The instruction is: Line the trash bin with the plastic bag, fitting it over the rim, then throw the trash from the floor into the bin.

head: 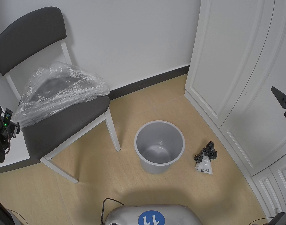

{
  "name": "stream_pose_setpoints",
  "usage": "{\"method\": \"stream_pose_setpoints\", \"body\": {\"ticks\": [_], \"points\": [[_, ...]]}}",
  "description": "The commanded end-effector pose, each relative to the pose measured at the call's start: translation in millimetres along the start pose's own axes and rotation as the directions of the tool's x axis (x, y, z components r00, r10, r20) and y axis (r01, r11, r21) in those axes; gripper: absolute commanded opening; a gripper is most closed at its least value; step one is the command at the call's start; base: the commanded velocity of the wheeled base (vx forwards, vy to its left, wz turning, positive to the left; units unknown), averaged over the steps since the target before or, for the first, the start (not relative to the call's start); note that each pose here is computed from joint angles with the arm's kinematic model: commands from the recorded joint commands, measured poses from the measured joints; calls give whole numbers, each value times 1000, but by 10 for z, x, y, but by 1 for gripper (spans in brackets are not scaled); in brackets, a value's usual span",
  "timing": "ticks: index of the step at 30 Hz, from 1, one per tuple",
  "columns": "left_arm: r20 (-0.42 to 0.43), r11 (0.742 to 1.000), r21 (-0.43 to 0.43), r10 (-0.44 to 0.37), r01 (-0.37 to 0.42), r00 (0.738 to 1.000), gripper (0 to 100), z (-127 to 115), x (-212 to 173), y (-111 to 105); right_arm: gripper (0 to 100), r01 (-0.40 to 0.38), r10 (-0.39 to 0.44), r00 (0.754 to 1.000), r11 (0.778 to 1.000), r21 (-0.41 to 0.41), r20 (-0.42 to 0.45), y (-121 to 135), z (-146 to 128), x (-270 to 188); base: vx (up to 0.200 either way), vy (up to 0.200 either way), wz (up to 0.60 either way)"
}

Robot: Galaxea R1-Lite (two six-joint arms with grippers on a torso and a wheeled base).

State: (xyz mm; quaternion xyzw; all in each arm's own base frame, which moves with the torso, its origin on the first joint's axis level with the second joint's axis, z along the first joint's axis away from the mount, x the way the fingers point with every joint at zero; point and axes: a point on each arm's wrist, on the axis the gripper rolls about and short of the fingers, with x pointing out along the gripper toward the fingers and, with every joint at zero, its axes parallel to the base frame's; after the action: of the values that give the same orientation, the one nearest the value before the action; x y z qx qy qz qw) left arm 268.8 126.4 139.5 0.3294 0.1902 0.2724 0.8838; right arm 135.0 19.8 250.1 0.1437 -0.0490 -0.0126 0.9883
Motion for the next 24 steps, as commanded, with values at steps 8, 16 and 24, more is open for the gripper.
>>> {"method": "stream_pose_setpoints", "body": {"ticks": [8, 16, 24], "points": [[2, 1000, 13, -7, 7, 1000, 100, 45, 413, -148, 100, 2, -2, 1000, 1000, -4, -17, -5, -43, 29, 0, 0, 0], [70, 1000, 3, 6, -6, 998, 0, 266, 545, -179, 100, 6, -7, 999, 1000, -8, -35, -8, -79, 58, 0, 0, 0], [90, 1000, -1, -5, 5, 996, 0, 310, 514, -198, 100, 7, -7, 999, 1000, -8, -36, -9, -83, 58, 0, 0, 0]]}}
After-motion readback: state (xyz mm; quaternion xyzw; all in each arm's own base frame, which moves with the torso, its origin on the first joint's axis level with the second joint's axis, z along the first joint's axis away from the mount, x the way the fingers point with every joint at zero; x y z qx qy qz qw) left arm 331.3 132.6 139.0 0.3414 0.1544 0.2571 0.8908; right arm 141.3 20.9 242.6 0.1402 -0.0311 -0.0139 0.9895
